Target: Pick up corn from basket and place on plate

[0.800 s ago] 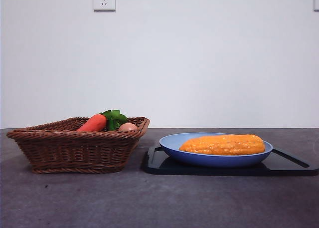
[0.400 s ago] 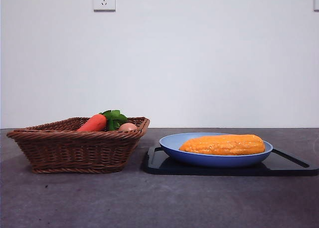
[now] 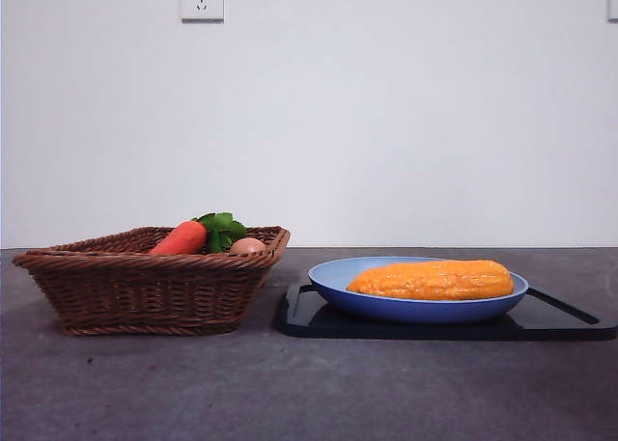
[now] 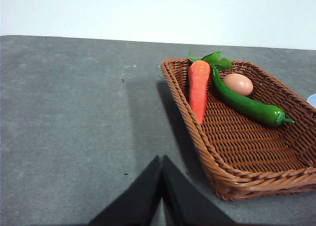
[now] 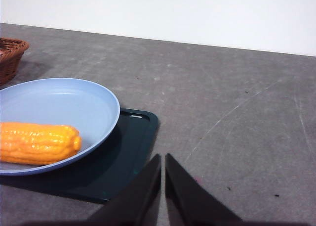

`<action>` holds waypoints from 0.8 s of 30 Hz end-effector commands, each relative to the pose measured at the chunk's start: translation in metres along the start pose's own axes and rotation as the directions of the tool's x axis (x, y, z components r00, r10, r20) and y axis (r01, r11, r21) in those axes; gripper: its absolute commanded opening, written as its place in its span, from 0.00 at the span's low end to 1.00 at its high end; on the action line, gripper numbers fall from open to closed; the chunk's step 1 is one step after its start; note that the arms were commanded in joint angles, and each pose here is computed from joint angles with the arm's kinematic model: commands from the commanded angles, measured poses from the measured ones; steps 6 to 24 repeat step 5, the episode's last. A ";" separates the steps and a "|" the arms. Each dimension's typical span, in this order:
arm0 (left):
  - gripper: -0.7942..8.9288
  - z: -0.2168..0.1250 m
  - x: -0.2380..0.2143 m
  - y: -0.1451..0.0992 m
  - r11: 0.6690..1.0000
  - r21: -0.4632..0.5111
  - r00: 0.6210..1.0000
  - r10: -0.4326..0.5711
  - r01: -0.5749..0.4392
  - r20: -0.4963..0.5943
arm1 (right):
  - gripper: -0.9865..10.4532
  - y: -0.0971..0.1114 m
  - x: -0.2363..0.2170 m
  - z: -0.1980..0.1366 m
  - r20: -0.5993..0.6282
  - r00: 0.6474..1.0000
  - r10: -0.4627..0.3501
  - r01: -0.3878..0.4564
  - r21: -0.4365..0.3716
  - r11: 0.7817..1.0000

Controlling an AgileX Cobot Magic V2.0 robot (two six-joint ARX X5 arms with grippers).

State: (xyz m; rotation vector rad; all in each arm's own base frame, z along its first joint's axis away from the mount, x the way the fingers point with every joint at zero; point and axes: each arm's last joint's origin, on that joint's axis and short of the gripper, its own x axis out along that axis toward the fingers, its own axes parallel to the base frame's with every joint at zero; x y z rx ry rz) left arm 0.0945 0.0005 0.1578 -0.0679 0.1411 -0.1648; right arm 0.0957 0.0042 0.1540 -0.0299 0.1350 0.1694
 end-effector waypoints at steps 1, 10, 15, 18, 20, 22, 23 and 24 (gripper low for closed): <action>0.09 -0.009 0.002 0.001 1.000 -0.015 1.000 0.003 -0.003 -0.021 | 0.09 0.000 0.000 -0.001 0.003 1.000 -0.003 0.003 0.016 1.000; 0.09 -0.009 0.002 0.001 1.000 -0.015 1.000 0.003 -0.003 -0.021 | 0.09 0.000 0.000 -0.001 0.003 1.000 -0.003 0.003 0.016 1.000; 0.09 -0.009 0.002 0.001 1.000 -0.015 1.000 0.003 -0.003 -0.021 | 0.09 0.000 0.000 -0.001 0.003 1.000 -0.003 0.003 0.016 1.000; 0.09 -0.009 0.002 0.001 1.000 -0.015 1.000 0.003 -0.003 -0.021 | 0.09 0.000 0.000 -0.001 0.003 1.000 -0.003 0.003 0.016 1.000; 0.09 -0.009 0.002 0.001 1.000 -0.015 1.000 0.003 -0.003 -0.021 | 0.09 0.000 0.000 -0.001 0.003 1.000 -0.003 0.003 0.016 1.000; 0.09 -0.009 0.002 0.001 1.000 -0.015 1.000 0.003 -0.003 -0.021 | 0.09 0.000 0.000 -0.001 0.003 1.000 -0.003 0.003 0.016 1.000; 0.09 -0.009 0.002 0.001 1.000 -0.015 1.000 0.003 -0.003 -0.021 | 0.09 0.000 0.000 -0.001 0.003 1.000 -0.003 0.003 0.016 1.000; 0.09 -0.009 0.002 0.001 1.000 -0.015 1.000 0.003 -0.003 -0.021 | 0.09 0.000 0.000 -0.001 0.003 1.000 -0.003 0.003 0.016 1.000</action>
